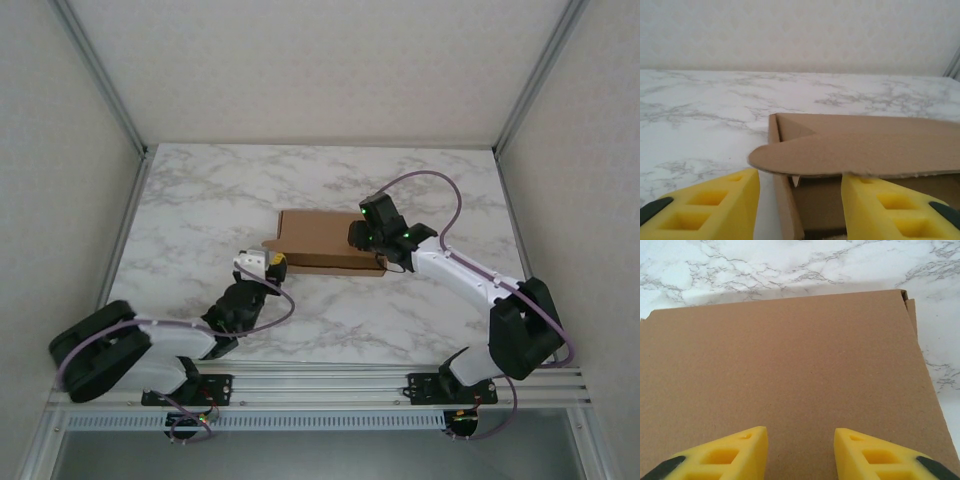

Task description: Fold the paper box

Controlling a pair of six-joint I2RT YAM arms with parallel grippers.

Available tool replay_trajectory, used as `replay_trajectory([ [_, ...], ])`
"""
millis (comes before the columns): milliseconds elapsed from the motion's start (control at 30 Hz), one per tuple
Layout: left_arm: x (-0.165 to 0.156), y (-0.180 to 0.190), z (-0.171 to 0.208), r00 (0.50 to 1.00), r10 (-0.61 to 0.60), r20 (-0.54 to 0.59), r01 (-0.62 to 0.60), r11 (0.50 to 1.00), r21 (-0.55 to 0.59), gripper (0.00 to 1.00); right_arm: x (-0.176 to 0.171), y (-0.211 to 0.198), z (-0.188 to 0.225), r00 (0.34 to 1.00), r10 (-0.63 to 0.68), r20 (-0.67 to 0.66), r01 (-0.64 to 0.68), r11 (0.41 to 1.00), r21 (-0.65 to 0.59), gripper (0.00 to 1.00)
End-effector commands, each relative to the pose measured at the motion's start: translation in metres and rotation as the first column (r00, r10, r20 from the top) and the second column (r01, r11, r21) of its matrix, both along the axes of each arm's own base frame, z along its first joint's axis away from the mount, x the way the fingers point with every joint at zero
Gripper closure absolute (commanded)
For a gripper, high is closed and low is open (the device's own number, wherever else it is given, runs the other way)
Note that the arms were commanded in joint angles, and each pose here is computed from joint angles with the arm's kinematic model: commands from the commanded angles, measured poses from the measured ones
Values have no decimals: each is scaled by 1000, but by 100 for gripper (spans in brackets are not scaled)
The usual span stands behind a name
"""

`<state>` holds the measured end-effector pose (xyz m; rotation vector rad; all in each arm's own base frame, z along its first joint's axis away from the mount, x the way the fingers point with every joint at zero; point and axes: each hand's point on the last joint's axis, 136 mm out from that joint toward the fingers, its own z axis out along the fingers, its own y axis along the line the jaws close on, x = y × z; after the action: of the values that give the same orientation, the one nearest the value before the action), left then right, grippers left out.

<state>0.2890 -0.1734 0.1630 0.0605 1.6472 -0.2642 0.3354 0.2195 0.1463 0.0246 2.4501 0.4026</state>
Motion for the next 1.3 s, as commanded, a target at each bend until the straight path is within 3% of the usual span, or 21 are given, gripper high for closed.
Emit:
replay_trajectory([
  [0, -7, 24, -12, 992, 98, -83, -99, 995, -6, 54, 3, 0, 15, 999, 4, 39, -4, 1000, -11, 59],
  [300, -12, 63, 46, 963, 259, -71, -263, 963, -63, 53, -1, 0, 5, 999, 26, 20, -25, 999, -29, 58],
  [433, -5, 77, 74, 932, 345, -111, -358, 925, -127, 41, -4, 1, 0, 999, 44, 3, -43, 998, -36, 58],
  [600, 24, 46, 94, 946, 202, -252, -233, 967, -101, 33, -8, 2, -8, 998, 61, -16, -62, 997, -35, 58],
  [733, 43, 24, 88, 942, 83, -324, -141, 977, -161, 32, -13, 4, -16, 995, 94, -31, -96, 994, -45, 58],
  [1000, 66, 11, 71, 903, -17, -429, -104, 961, -257, 35, -22, -2, -45, 989, 116, -88, -124, 988, -90, 58],
  [1267, 84, 14, 46, 838, -12, -545, -89, 984, -158, 38, -32, -5, -77, 979, 133, -153, -152, 982, -114, 62],
])
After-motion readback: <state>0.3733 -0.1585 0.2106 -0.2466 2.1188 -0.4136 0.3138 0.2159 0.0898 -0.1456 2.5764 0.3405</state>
